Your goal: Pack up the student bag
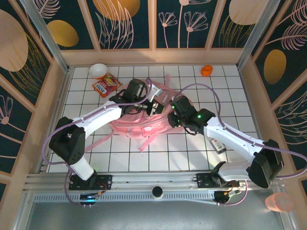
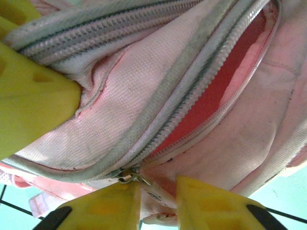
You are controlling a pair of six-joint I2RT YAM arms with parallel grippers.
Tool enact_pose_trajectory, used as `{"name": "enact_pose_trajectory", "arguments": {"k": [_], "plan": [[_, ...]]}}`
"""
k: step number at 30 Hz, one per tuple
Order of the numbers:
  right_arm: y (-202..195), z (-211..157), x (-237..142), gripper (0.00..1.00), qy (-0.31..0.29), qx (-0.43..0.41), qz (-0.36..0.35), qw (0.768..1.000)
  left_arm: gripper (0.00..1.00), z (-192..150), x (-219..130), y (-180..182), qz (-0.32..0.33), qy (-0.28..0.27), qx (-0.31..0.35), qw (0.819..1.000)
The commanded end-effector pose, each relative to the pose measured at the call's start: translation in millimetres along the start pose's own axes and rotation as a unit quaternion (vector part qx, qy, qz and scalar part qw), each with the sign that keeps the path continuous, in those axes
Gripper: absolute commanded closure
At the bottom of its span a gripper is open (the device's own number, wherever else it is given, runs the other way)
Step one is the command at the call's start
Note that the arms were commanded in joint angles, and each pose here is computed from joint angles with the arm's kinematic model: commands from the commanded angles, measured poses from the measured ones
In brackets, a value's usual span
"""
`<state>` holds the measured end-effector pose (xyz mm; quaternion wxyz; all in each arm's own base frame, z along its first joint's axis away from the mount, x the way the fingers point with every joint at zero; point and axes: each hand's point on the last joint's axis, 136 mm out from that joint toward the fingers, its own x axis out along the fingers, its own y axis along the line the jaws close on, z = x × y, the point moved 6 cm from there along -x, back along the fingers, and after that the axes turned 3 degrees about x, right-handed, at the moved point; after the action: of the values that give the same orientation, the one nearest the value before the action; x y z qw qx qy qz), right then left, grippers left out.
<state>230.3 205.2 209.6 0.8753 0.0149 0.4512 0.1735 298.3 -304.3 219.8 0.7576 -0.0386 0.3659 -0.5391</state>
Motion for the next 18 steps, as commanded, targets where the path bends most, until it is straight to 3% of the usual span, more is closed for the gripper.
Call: {"name": "enact_pose_trajectory", "arguments": {"k": [1, 5, 9, 14, 18], "plan": [[5.2, 8.5, 0.7, 0.77, -0.017, 0.004, 0.014, 1.0, 1.0, 17.9, -5.4, -8.1, -0.027, -0.023, 0.005, 0.999], [5.8, 1.0, 8.6, 0.77, 0.001, 0.004, 0.02, 1.0, 1.0, 17.2, -5.6, -8.4, -0.027, -0.021, 0.006, 0.999], [4.4, 0.0, 8.5, 0.88, 0.004, 0.001, 0.026, 1.0, 1.0, 15.4, -5.4, -8.0, -0.025, -0.019, 0.007, 0.999], [3.1, -1.7, 9.8, 0.75, 0.012, 0.001, 0.048, 0.999, 1.0, 17.7, -6.3, -8.7, -0.026, -0.023, 0.008, 0.999], [1.7, -3.7, 15.6, 0.74, 0.012, 0.005, 0.052, 0.999, 1.0, 19.8, -7.7, -10.3, -0.029, -0.027, 0.009, 0.999]]}}
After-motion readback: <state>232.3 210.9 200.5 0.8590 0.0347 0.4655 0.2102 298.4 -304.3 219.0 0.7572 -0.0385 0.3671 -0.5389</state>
